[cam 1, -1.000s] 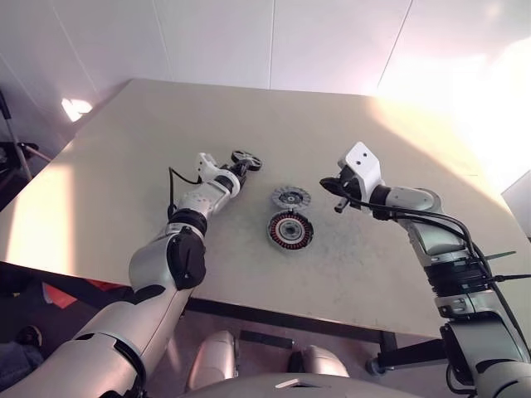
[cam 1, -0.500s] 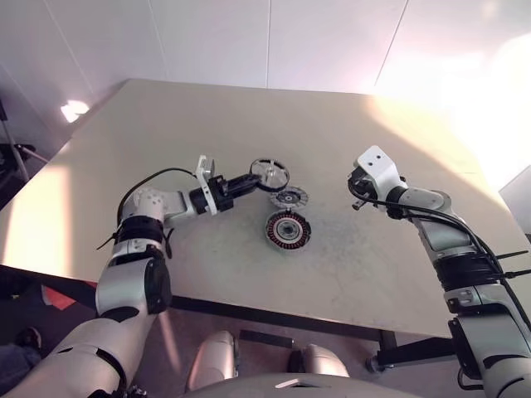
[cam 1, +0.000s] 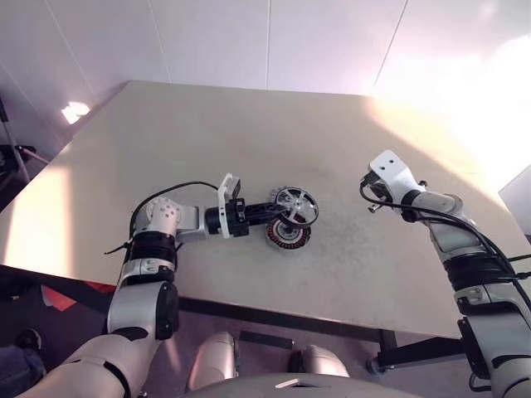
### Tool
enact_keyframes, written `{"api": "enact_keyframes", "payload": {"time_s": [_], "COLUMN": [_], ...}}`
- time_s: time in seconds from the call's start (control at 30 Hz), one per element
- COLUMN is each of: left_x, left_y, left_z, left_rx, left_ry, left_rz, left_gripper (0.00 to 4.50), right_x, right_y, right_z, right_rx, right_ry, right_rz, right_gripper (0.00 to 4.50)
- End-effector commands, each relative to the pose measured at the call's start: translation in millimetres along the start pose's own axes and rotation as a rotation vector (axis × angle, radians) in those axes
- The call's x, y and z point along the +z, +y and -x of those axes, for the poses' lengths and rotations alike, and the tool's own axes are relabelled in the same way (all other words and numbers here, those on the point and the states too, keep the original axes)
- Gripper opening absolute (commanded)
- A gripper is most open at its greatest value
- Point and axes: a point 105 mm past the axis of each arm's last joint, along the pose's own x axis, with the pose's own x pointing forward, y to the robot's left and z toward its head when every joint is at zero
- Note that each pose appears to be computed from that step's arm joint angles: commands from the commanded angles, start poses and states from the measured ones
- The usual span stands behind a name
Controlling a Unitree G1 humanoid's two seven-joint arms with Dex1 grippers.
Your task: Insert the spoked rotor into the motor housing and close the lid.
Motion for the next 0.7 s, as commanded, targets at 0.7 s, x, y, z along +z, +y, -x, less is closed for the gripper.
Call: {"api": "enact_keyframes", "payload": {"time_s": [0.7], "left_x": [-16.2], "left_y": [9.1], "left_z": [6.2], "left_rx": [0.069], "left_ry": [0.056], "left_rz": [-0.07], "left_gripper": [0.37], "right_x": [23.4], "right_y": [-11.5], "right_z": [4.4], "right_rx": [-0.032], "right_ry": [-0.063], "right_rz": [0.037], "right_gripper": [0.0]}}
